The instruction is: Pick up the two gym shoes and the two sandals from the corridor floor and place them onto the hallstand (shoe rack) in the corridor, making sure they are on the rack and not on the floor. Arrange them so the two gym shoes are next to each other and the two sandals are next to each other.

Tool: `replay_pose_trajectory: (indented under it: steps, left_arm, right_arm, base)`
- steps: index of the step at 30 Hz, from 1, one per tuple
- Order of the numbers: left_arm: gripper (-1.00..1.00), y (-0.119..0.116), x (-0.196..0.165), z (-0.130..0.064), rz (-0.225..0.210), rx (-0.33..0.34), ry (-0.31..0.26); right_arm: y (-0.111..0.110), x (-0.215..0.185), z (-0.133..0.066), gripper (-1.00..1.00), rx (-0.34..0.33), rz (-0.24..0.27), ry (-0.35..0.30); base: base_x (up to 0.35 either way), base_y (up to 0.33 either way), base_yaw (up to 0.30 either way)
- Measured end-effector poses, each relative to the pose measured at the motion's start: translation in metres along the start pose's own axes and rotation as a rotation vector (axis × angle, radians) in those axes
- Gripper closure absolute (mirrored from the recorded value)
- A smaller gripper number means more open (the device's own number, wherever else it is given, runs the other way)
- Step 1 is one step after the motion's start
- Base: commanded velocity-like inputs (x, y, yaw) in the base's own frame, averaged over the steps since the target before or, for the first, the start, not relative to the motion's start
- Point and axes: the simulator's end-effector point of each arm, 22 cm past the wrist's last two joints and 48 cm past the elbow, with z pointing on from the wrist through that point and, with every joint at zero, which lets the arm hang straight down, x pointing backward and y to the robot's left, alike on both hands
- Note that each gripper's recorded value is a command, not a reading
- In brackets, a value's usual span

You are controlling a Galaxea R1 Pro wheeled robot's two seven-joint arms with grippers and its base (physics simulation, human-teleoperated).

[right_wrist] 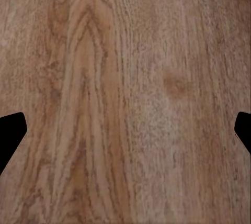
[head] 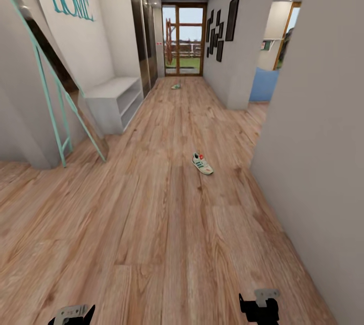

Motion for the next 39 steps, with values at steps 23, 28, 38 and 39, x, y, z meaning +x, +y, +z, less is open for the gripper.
replay_pose_trajectory:
  steps: [23, 28, 38, 39]
  left_arm:
    - [-1.00, 0.000, -0.014, -0.001, -0.001, 0.002, -0.031]
    - [-1.00, 0.000, -0.014, -0.001, -0.001, 0.002, -0.031]
    - [-1.00, 0.000, -0.014, -0.001, -0.001, 0.002, -0.031]
    - [-1.00, 0.000, -0.014, -0.001, -0.001, 0.002, -0.031]
  right_arm:
    - [-0.002, -0.015, -0.002, -1.00, 0.003, 0.003, -0.031]
    - [-0.003, -0.015, -0.002, -1.00, 0.003, 0.002, -0.032]
    - [-0.004, -0.015, -0.002, -1.00, 0.004, 0.001, -0.032]
    - [-0.004, -0.015, -0.002, -1.00, 0.004, 0.001, -0.032]
  base:
    - [0.320, 0.094, 0.000]
    - [0.294, 0.209, 0.000]
    - [0.293, 0.213, 0.000]
    - [0.293, 0.213, 0.000]
